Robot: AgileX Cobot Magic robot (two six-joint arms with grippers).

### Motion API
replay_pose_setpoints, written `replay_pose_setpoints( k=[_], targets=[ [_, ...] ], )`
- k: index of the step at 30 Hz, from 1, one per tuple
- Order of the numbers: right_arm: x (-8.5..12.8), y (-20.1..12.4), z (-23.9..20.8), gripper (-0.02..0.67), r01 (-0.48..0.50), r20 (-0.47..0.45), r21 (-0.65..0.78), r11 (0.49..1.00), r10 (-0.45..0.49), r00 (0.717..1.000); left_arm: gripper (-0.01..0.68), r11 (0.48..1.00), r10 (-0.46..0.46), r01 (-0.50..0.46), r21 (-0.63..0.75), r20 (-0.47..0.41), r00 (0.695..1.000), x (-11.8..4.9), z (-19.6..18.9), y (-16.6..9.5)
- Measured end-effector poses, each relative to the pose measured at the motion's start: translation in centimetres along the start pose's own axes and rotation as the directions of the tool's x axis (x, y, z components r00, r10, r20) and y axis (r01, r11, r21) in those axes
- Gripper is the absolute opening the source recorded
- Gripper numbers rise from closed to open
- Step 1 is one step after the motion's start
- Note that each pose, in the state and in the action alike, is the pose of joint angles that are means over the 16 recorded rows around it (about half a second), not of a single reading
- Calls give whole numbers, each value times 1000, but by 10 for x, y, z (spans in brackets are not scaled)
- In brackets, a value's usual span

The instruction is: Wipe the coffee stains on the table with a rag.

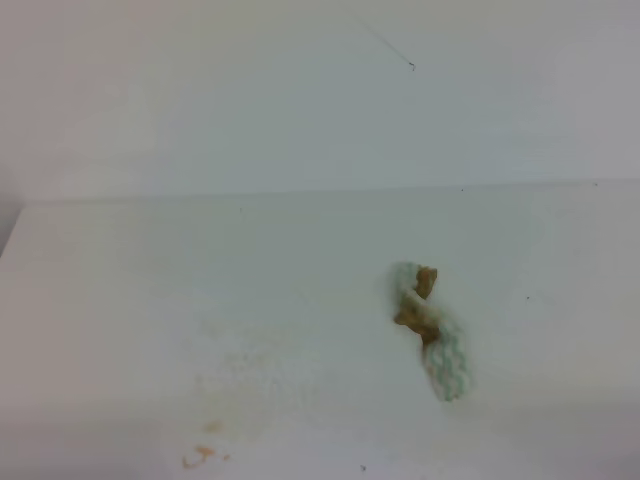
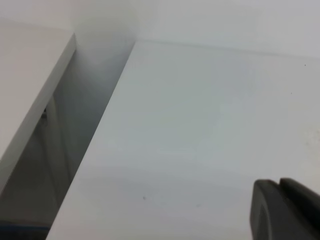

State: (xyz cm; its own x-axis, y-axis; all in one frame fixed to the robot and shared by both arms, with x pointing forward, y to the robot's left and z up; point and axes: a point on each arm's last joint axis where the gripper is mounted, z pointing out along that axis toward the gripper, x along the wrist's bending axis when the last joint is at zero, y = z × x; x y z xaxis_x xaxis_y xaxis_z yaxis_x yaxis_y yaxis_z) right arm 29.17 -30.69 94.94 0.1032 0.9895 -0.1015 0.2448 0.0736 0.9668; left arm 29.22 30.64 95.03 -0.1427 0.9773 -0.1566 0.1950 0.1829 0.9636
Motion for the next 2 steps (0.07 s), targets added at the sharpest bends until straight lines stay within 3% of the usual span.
replay_pose_setpoints(
  k=[2],
  targets=[
    [0,0,0,11,0,0,0,1000,0,1000,1,1000,0,0,0,0,1000,0,0,0]
  ],
)
